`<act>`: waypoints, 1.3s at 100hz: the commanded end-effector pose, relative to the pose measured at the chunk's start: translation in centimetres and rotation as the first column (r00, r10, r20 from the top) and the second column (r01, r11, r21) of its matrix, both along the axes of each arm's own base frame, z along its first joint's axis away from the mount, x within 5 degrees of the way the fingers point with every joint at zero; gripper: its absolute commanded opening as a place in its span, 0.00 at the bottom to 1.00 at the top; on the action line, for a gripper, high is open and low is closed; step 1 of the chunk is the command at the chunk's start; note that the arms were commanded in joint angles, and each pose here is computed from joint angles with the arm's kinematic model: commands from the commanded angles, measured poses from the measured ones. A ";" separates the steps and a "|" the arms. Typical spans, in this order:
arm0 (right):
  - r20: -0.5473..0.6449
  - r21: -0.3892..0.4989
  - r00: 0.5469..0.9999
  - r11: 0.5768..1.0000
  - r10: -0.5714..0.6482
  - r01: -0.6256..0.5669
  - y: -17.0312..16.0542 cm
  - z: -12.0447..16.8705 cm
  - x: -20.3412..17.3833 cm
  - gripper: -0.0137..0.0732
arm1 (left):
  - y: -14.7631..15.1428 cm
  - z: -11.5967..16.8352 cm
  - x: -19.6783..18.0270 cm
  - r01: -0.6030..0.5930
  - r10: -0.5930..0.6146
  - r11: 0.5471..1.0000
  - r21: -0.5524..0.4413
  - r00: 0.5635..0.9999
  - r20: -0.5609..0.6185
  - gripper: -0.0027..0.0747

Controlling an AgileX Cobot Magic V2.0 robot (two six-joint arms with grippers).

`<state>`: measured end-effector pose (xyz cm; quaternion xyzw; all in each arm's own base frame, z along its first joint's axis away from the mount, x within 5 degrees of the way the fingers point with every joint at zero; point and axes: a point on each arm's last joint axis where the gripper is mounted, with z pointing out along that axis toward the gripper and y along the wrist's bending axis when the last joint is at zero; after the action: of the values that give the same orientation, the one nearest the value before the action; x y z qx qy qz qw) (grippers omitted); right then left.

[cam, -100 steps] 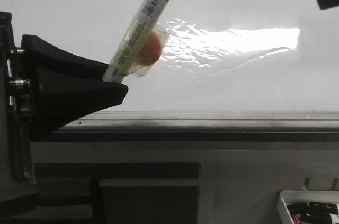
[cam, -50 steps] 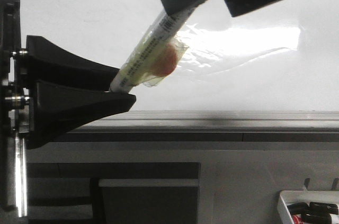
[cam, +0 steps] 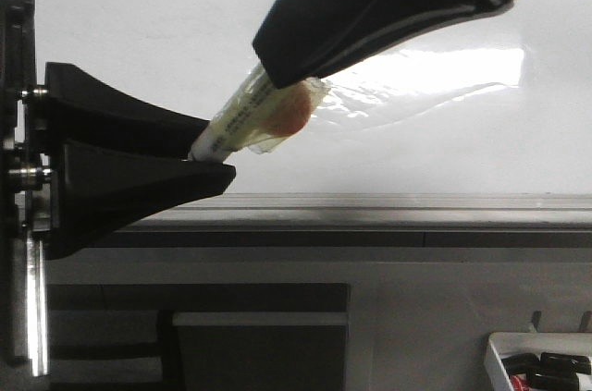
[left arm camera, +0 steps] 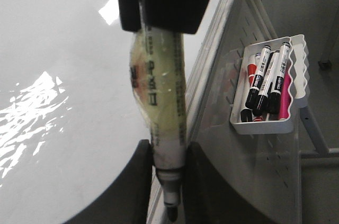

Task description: Write number 4 on whiteboard

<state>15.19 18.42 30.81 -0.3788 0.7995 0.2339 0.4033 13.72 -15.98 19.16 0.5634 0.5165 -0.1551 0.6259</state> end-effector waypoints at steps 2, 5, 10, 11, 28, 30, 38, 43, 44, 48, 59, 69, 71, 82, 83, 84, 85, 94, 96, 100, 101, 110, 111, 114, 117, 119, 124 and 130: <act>0.077 0.068 0.997 0.998 -0.007 0.002 0.2 1.9 0.2 0.09 | -0.3 1.5 0.1 0.011 -0.006 0.995 -0.100 0.998 0.055 0.01; 0.080 0.071 0.997 0.997 -0.008 0.002 0.2 2.0 0.2 0.09 | -0.3 1.5 0.1 0.011 -0.006 0.995 -0.100 0.998 0.055 0.01; 0.080 0.071 0.997 0.997 -0.008 0.002 0.2 2.0 0.2 0.09 | -0.3 1.5 0.1 0.011 -0.006 0.995 -0.100 0.998 0.055 0.01; 0.080 0.071 0.997 0.997 -0.008 0.002 0.2 2.0 0.2 0.09 | -0.3 1.5 0.1 0.011 -0.006 0.995 -0.100 0.998 0.055 0.01; 0.085 0.076 0.996 0.997 -0.010 0.004 0.2 2.0 0.2 0.09 | -0.3 1.4 0.2 0.002 0.002 0.996 -0.093 0.999 0.048 0.07; 0.085 0.076 0.996 0.997 -0.010 0.004 0.2 2.0 0.2 0.09 | -0.3 1.4 0.2 0.002 0.002 0.996 -0.093 0.999 0.048 0.09; 0.088 0.080 0.996 0.997 -0.012 0.005 0.2 2.1 0.3 0.09 | -0.1 1.5 0.5 -0.043 0.046 0.993 -0.109 0.999 0.026 0.26; 0.078 0.069 0.997 0.998 -0.006 0.001 0.2 1.9 0.2 0.09 | 0.3 1.4 1.1 -0.128 0.126 0.983 -0.130 0.992 -0.020 0.38; 0.078 0.069 0.997 0.998 -0.006 0.001 0.2 1.9 0.2 0.09 | 0.4 1.4 1.2 -0.141 0.139 0.981 -0.133 0.990 -0.028 0.39; 0.078 0.069 0.997 0.998 -0.006 0.001 0.2 1.9 0.2 0.09 | 0.9 1.5 1.8 -0.232 0.222 0.959 -0.165 0.972 -0.077 0.48; 0.094 0.085 0.995 0.996 -0.015 0.007 0.3 2.1 0.3 0.09 | 2.1 2.0 2.0 -0.352 0.329 0.906 -0.236 0.935 -0.132 0.57; 0.125 0.120 0.992 0.993 -0.027 0.012 0.4 2.9 0.5 0.09 | 3.0 2.7 1.0 -0.349 0.330 0.895 -0.277 0.937 -0.113 0.55; 0.131 0.126 0.991 0.992 -0.028 0.011 0.4 3.2 0.6 0.09 | 3.3 2.9 0.7 -0.345 0.329 0.892 -0.292 0.939 -0.104 0.55; 0.188 0.189 0.981 0.982 -0.048 0.011 0.6 5.2 0.9 0.09 | 5.1 4.0 -0.6 -0.383 0.371 0.842 -0.379 0.922 -0.109 0.55; 0.194 0.196 0.980 0.980 -0.051 0.012 0.6 5.4 0.9 0.09 | 5.2 3.9 -0.6 -0.391 0.376 0.840 -0.377 0.919 -0.117 0.55; 0.200 0.203 0.978 0.979 -0.054 0.013 0.6 5.5 1.0 0.09 | 5.5 4.1 -0.8 -0.399 0.385 0.826 -0.398 0.915 -0.119 0.55; 0.211 0.215 0.976 0.976 -0.061 0.015 0.7 5.7 1.0 0.09 | 5.7 4.1 -0.9 -0.405 0.390 0.821 -0.403 0.913 -0.123 0.55; 0.257 0.231 0.964 0.973 -0.071 0.009 0.6 6.4 1.1 0.09 | 7.3 5.0 -1.8 -0.449 0.433 0.746 -0.493 0.888 -0.153 0.55; 0.275 0.223 0.959 0.975 -0.068 0.005 0.6 6.4 1.2 0.09 | 7.6 5.2 -1.9 -0.452 0.438 0.731 -0.511 0.885 -0.157 0.55; 0.297 0.207 0.953 0.978 -0.064 0.001 0.6 6.5 1.4 0.09 | 8.0 5.5 -2.2 -0.453 0.441 0.715 -0.533 0.883 -0.159 0.55; 0.296 0.205 0.953 0.979 -0.066 0.004 0.7 6.4 1.5 0.09 | 8.1 5.7 -2.3 -0.450 0.440 0.710 -0.541 0.884 -0.158 0.55; 0.274 0.175 0.958 0.984 -0.086 0.038 0.5 6.2 2.5 0.09 | 8.6 6.3 -2.9 -0.430 0.433 0.694 -0.578 0.890 -0.142 0.55; 0.269 0.170 0.959 0.985 -0.088 0.042 0.5 6.1 2.7 0.09 | 8.6 6.4 -2.9 -0.429 0.433 0.693 -0.579 0.890 -0.141 0.55; 0.263 0.163 0.959 0.985 -0.104 0.062 0.4 6.0 3.3 0.09 | 8.6 6.4 -3.0 -0.428 0.431 0.693 -0.581 0.891 -0.142 0.55; 0.261 0.161 0.958 0.984 -0.120 0.079 0.2 6.1 3.7 0.09 | 8.7 6.4 -3.1 -0.429 0.431 0.693 -0.579 0.891 -0.145 0.55; 0.260 0.159 0.957 0.983 -0.132 0.093 0.1 6.1 4.2 0.09 | 8.7 6.4 -3.1 -0.431 0.430 0.694 -0.576 0.891 -0.147 0.55; 0.261 0.160 0.952 0.979 -0.163 0.124 -0.2 6.2 5.1 0.09 | 8.6 6.2 -3.0 -0.439 0.429 0.702 -0.561 0.889 -0.159 0.55; 0.265 0.165 0.944 0.974 -0.198 0.158 -0.6 6.5 6.2 0.09 | 8.6 6.1 -3.0 -0.445 0.428 0.709 -0.547 0.888 -0.168 0.55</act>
<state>19.98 18.55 34.73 -0.3324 0.7725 0.2040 0.5011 10.65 -7.38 24.25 0.2236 0.5904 -0.1511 0.7606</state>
